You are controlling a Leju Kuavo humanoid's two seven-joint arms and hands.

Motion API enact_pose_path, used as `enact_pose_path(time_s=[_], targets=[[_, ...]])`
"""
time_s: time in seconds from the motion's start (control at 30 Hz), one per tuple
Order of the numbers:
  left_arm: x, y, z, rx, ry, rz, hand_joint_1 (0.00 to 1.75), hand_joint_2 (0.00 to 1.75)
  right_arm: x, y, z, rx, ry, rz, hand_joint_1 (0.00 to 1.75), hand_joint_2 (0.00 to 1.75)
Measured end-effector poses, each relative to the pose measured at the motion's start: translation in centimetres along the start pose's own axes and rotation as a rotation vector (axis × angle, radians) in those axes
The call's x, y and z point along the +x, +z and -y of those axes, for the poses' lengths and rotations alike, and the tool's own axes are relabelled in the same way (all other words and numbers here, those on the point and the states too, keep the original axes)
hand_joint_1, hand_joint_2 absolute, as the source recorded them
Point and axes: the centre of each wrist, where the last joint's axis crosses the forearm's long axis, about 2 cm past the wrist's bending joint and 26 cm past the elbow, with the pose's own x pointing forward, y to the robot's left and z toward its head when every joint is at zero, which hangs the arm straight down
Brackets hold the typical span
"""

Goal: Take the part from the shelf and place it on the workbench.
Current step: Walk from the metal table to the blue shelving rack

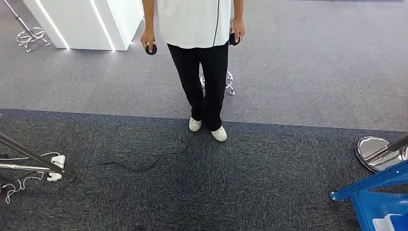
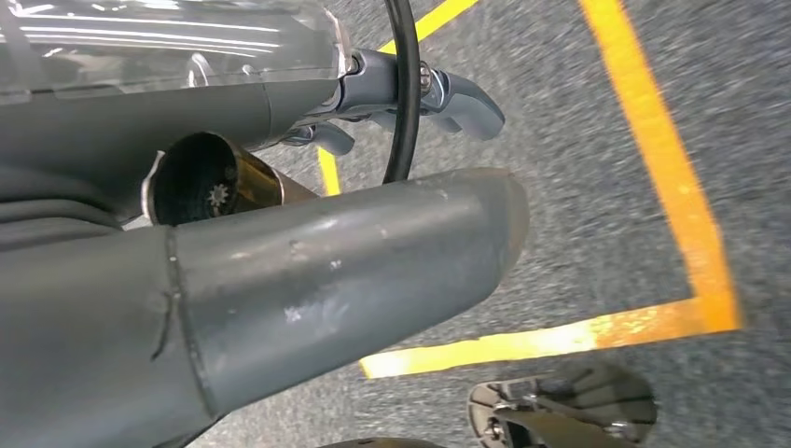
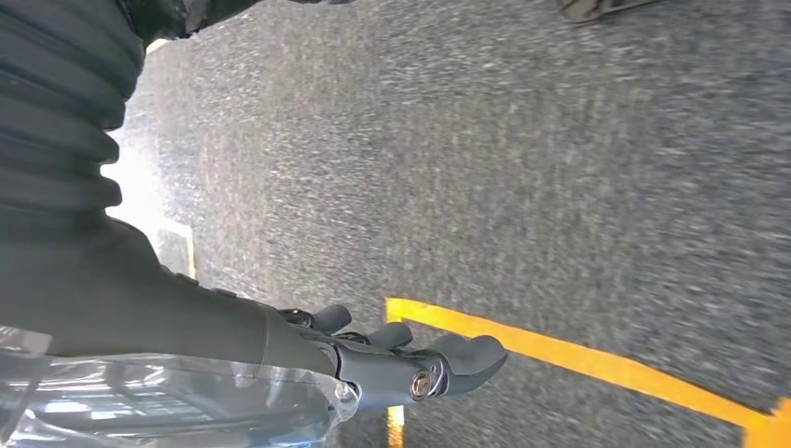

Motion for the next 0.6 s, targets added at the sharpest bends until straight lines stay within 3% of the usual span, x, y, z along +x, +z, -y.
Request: enact_pose_path(time_s=[0.6], targets=[[-0.10, 0.06, 0.17, -0.007, -0.008, 0.008, 0.00, 0.00, -0.28, -0.06, 0.09, 0.002, -0.022, -0.011, 0.00, 1.75]])
